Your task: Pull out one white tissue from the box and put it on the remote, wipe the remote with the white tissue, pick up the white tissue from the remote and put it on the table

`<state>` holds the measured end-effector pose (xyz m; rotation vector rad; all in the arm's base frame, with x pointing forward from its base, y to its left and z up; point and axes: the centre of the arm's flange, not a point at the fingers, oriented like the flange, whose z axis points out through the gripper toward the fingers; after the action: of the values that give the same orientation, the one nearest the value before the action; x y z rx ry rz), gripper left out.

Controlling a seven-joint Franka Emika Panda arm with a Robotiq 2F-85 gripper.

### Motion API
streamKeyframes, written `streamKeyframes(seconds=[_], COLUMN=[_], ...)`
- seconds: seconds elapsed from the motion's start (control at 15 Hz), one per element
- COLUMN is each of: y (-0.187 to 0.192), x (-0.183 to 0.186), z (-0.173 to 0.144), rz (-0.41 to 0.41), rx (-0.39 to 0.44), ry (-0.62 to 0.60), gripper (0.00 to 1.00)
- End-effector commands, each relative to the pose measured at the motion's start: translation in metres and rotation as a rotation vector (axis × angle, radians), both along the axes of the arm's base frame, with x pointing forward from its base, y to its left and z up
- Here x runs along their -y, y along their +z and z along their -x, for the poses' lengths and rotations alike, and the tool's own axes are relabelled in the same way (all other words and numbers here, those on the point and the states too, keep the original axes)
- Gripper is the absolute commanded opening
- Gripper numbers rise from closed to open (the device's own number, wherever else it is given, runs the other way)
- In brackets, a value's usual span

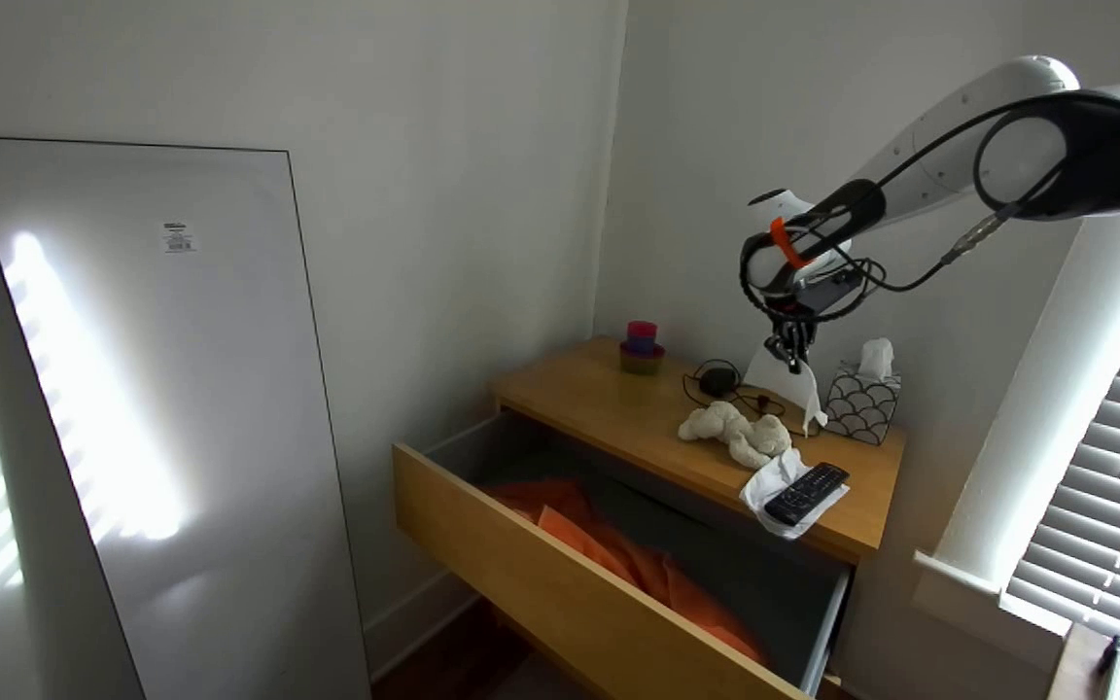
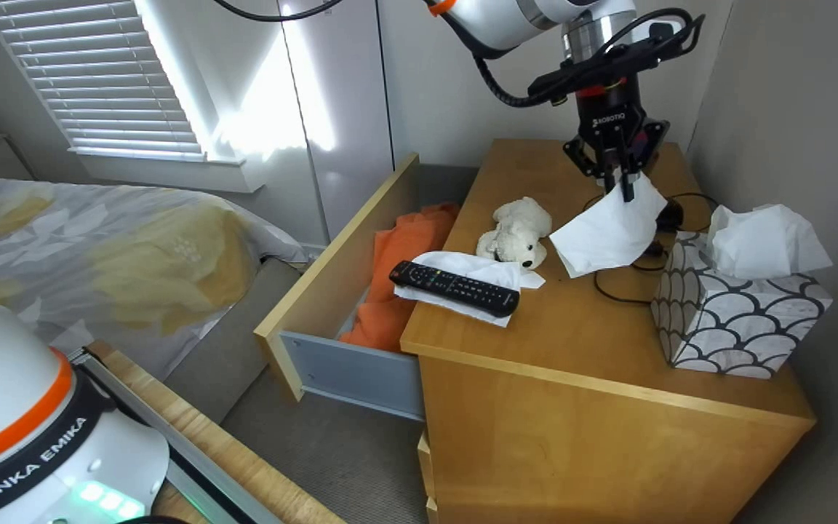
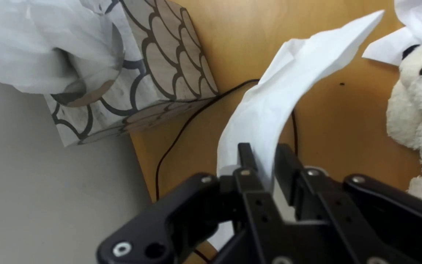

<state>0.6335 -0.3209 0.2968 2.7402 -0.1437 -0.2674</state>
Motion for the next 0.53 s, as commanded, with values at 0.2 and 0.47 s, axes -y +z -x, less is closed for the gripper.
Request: streamKeyframes(seconds=[0.2,0.47], y=[0.006,0.017], x=[-0.019,-0.041], z=[-0.007,0.036], rz=[-0.081,-0.199], rx=[-0.146,-0.276], ry=[0.149,0.273], gripper=[0.77,1.0])
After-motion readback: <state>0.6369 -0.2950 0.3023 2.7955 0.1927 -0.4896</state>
